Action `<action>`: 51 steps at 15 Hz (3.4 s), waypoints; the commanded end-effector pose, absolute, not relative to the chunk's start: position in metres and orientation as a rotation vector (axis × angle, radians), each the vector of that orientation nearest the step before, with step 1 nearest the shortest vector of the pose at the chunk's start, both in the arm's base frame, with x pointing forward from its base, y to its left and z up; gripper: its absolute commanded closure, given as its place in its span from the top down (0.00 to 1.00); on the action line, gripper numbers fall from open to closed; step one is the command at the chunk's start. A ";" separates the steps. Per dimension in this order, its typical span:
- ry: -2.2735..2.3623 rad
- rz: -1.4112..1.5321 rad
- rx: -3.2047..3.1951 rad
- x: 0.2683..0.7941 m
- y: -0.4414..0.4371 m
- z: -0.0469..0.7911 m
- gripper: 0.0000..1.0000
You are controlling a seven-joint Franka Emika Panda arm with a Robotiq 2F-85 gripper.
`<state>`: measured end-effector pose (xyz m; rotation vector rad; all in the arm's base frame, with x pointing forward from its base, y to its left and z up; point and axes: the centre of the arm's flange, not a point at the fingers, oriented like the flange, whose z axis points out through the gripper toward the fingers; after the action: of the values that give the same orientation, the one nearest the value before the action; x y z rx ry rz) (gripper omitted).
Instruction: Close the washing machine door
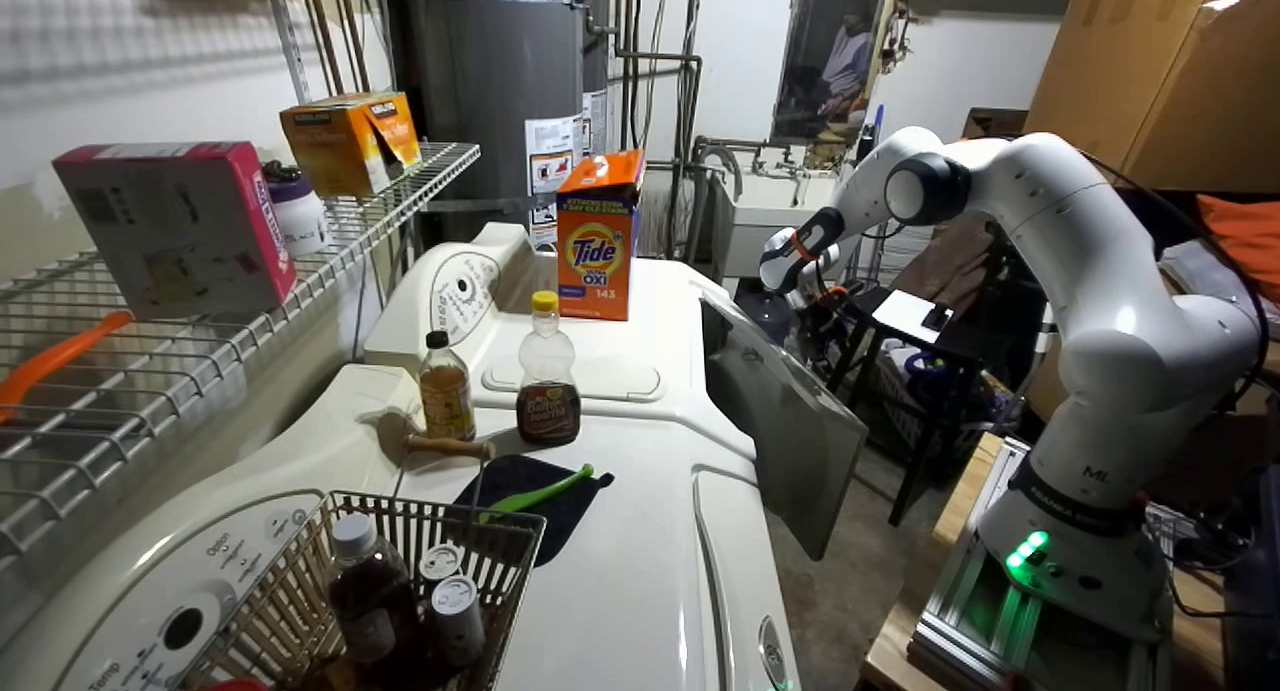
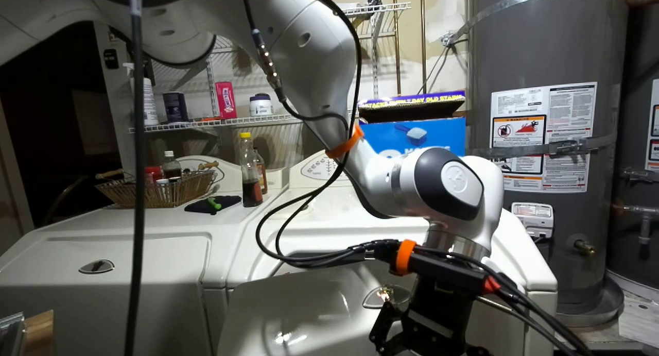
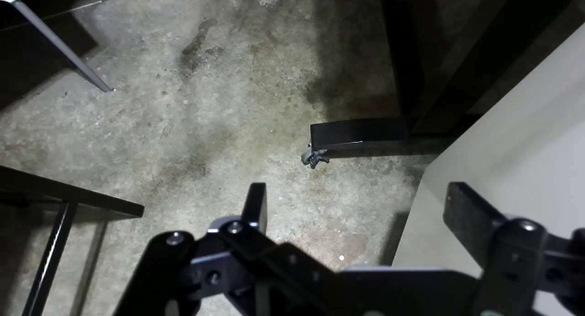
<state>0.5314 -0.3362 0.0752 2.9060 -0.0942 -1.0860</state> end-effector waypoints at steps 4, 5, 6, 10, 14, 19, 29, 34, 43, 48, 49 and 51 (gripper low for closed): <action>-0.211 -0.972 2.886 0.543 -0.315 0.047 1.00; -0.228 -0.955 2.891 0.545 -0.311 0.045 1.00; -0.248 -0.937 2.894 0.547 -0.307 0.043 1.00; -0.315 -0.881 2.962 0.552 -0.288 0.040 1.00; -0.390 -0.824 3.071 0.560 -0.257 0.035 1.00; -0.481 -0.764 3.212 0.571 -0.218 0.026 1.00; -0.603 -0.552 3.327 0.573 -0.196 0.033 1.00; -0.780 -0.553 3.386 0.574 -0.189 0.044 1.00; -0.893 -0.458 3.454 0.575 -0.166 0.065 1.00; -0.714 -0.465 3.548 0.559 -0.172 0.077 1.00; -0.759 -0.562 3.422 0.532 -0.221 0.047 1.00; -0.706 -0.523 3.472 0.539 -0.213 0.061 1.00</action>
<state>0.5395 -0.2130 0.0612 3.4719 -0.7060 -0.5226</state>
